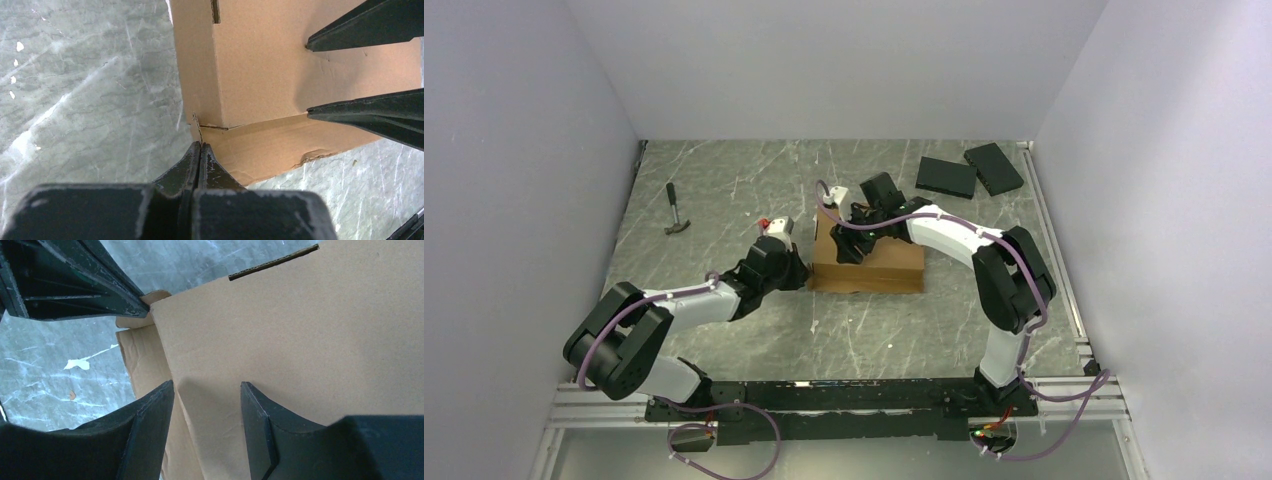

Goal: Fold the paper box

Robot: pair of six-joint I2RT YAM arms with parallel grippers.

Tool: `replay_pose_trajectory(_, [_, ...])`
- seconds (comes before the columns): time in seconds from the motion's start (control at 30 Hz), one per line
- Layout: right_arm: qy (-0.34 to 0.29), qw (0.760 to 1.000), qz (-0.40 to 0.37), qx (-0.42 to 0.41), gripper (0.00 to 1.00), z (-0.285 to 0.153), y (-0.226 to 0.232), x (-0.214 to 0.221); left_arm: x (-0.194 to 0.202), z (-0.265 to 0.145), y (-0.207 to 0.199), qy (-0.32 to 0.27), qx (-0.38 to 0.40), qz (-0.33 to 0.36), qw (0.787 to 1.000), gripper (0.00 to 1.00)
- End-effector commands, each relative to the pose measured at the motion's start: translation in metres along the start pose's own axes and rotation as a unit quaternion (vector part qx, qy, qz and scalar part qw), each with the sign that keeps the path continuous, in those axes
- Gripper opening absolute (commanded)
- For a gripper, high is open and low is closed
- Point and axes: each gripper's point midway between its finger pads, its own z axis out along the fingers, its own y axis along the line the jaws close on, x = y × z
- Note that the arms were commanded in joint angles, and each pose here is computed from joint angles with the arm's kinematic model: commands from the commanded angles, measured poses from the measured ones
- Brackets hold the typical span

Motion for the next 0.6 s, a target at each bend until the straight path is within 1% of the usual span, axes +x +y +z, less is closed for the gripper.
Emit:
replay_pose_trajectory(0.0, [0.026,0.999,0.016,0.017,0.55,0.009,-0.0082,0.0122,0.0084,-0.0027,-0.0024,0.008,0.009,0.026,1.0,0.0])
replay_pose_trajectory(0.57, [0.039,0.999,0.029,0.018,0.55,0.0134,-0.0103,0.0178,0.0106,-0.0041,-0.0101,0.015,0.014,0.045,0.999,0.0])
